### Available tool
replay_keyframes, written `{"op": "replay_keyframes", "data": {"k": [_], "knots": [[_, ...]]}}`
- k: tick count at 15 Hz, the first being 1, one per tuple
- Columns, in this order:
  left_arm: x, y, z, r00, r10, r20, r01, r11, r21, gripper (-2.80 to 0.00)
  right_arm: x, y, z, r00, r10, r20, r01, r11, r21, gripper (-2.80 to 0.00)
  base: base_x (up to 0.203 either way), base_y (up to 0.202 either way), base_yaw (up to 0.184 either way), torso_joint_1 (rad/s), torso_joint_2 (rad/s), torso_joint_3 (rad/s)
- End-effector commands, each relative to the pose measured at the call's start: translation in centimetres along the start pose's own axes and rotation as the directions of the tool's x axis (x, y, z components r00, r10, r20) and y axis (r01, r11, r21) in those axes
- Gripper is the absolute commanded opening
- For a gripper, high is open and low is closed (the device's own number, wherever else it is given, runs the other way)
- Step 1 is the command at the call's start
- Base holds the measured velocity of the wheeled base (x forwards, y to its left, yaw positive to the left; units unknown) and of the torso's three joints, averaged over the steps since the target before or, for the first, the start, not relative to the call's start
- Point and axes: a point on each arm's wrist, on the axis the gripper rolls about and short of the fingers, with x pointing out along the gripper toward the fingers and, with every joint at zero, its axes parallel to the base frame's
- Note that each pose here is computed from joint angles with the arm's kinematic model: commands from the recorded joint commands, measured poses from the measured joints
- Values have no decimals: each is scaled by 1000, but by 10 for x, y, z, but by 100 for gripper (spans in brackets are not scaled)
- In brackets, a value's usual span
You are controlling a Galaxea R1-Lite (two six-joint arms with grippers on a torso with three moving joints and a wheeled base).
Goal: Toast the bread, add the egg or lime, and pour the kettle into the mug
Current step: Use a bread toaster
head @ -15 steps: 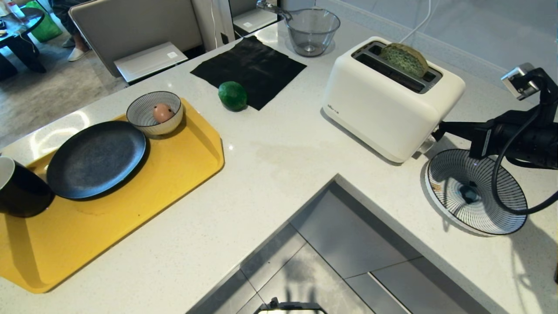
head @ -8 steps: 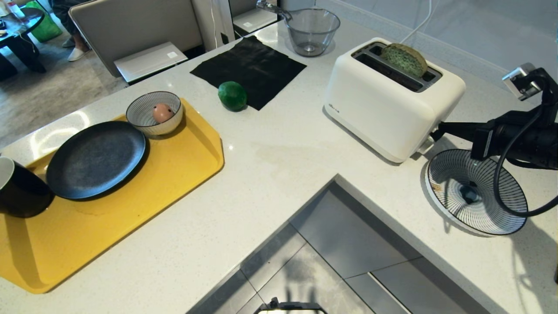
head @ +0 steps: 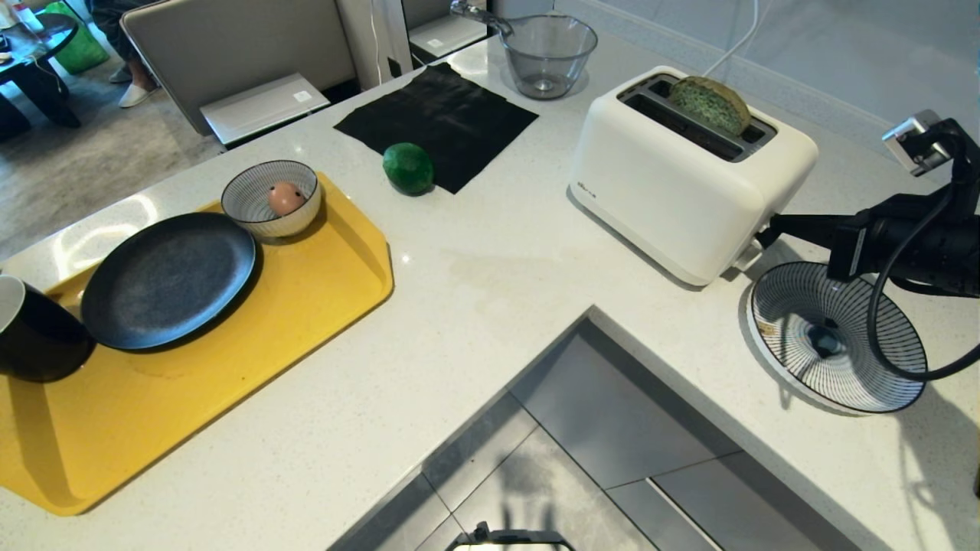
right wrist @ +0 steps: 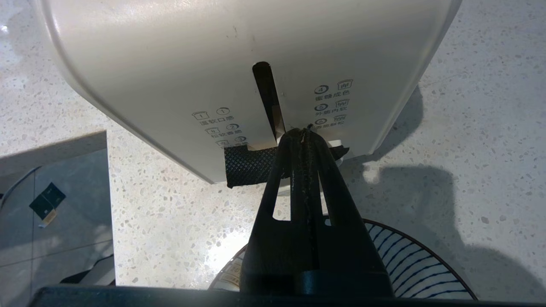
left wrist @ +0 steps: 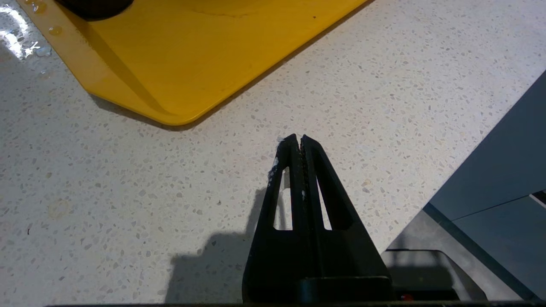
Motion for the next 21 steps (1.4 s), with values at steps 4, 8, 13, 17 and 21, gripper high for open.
{"op": "replay_keyframes", "data": {"k": [4,8,13,17,21], "knots": [[1,0,-5,1000,2,-15,-2,1000,0,-280,-1,0,1,1000,6,8,-6,1000,-5,-280,0,0,0,0,0,0],[1,0,-5,1000,1,-15,-1,1000,0,-280,-2,2,1,1000,20,10,-20,1000,-3,-280,0,0,0,0,0,0],[1,0,-5,1000,1,-15,-1,1000,0,-280,-4,2,2,1000,21,12,-21,1000,-2,-280,0,0,0,0,0,0],[1,0,-5,1000,1,-15,-1,1000,0,-280,-4,2,2,1000,21,11,-21,1000,-2,-280,0,0,0,0,0,0],[1,0,-5,1000,2,-15,-2,1000,0,-280,-4,2,1,1000,24,8,-24,1000,0,-280,0,0,0,0,0,0]]}}
